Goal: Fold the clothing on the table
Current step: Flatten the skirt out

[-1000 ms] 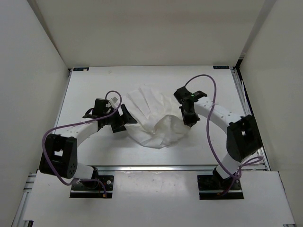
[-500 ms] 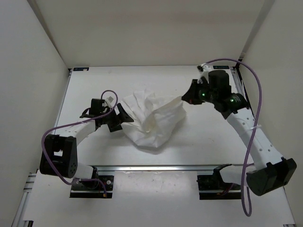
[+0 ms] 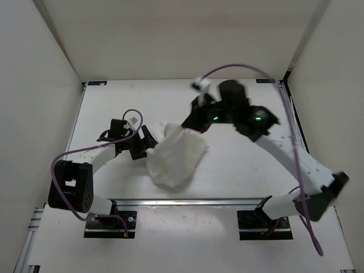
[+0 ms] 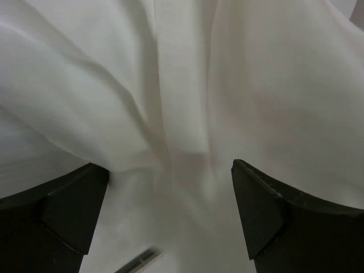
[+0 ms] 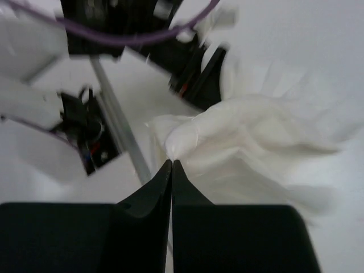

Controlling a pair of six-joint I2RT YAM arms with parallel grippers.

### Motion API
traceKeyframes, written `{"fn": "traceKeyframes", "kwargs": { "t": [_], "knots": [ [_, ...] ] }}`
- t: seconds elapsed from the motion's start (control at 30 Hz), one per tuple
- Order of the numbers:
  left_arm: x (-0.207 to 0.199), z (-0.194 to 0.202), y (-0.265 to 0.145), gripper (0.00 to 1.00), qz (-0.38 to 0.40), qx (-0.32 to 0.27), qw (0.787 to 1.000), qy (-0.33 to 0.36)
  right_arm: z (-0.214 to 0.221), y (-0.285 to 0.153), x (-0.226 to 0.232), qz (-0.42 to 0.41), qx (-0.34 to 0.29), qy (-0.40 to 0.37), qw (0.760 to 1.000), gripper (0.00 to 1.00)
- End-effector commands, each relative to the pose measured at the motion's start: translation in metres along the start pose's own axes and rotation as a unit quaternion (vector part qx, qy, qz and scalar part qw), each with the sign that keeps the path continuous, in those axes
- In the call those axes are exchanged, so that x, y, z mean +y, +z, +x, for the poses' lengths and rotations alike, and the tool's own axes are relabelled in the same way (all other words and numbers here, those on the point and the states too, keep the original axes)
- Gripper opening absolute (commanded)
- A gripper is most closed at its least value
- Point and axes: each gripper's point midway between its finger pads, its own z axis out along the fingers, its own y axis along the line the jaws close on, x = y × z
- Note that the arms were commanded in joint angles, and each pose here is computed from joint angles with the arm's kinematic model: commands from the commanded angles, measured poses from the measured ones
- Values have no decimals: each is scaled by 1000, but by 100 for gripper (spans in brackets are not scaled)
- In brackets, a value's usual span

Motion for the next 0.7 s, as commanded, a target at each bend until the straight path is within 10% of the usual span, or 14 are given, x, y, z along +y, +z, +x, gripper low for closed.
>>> {"fn": "traceKeyframes", "kwargs": {
  "t": [0.0, 0.1, 0.27, 0.37, 0.5, 0.67],
  "knots": [
    [-7, -10, -4, 99, 7, -12, 1000, 16, -94, -117, 20, -69, -234, -55, 968, 0],
    [-8, -12, -5, 99, 7, -16, 1000, 17, -94, -164, -5, -65, -326, -6, 943, 0],
    [-7, -11, -4, 99, 7, -15, 1000, 19, -33, -146, -85, 18, -279, 140, 950, 0],
    [-7, -10, -2, 99, 5, -11, 1000, 16, 56, -94, -128, 123, -107, 284, 945, 0],
    [-17, -14, -3, 99, 15, -11, 1000, 23, 187, -68, -175, 324, 165, 359, 860, 1],
    [-57, -22, 1, 99, 30, -14, 996, 86, 209, -75, -178, 397, 219, 321, 831, 0]
  ]
}}
